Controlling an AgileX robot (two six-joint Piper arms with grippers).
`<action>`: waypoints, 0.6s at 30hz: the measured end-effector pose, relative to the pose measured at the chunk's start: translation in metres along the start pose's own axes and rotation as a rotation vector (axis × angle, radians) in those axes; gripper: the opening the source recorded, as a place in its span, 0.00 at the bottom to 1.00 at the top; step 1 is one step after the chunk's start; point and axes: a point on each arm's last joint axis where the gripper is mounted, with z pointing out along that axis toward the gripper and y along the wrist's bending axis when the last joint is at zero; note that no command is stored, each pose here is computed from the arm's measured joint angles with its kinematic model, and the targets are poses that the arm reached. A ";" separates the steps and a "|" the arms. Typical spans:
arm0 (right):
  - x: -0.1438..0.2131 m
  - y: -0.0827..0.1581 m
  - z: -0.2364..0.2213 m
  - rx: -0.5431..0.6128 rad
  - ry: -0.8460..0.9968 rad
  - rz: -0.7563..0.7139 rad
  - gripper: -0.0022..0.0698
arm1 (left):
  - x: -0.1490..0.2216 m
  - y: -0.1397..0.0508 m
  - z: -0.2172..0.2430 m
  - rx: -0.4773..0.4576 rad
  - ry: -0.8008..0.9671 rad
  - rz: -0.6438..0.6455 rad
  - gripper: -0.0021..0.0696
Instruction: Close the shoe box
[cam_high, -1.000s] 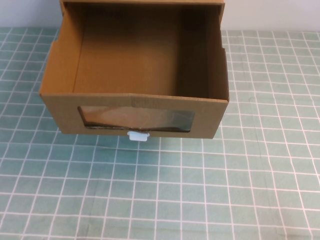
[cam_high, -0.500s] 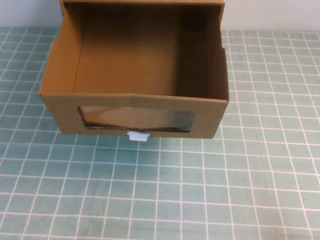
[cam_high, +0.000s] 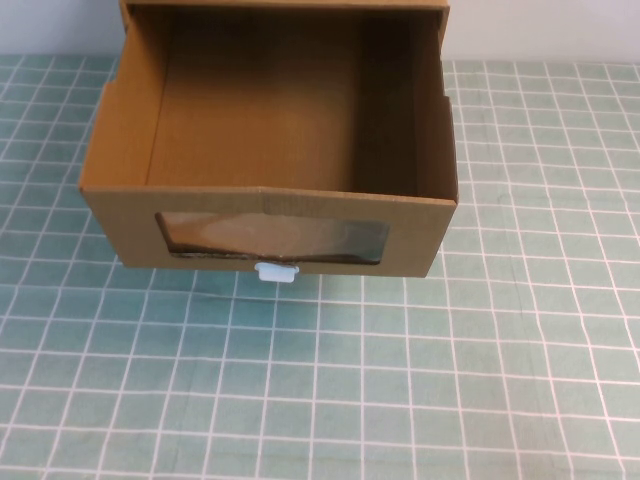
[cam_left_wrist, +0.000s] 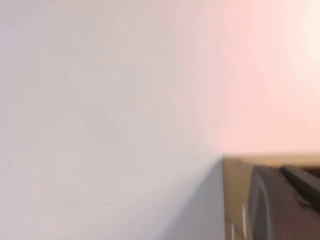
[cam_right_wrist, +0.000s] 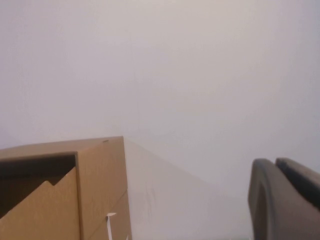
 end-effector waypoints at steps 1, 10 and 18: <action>-0.001 0.000 0.000 0.000 -0.006 0.000 0.01 | -0.001 0.000 0.000 -0.002 -0.014 0.000 0.02; -0.001 0.000 0.000 0.000 -0.008 0.000 0.01 | -0.003 0.001 0.000 -0.007 -0.035 -0.006 0.02; -0.001 0.000 0.000 0.000 -0.012 0.000 0.01 | -0.007 0.001 0.000 -0.011 -0.072 -0.009 0.02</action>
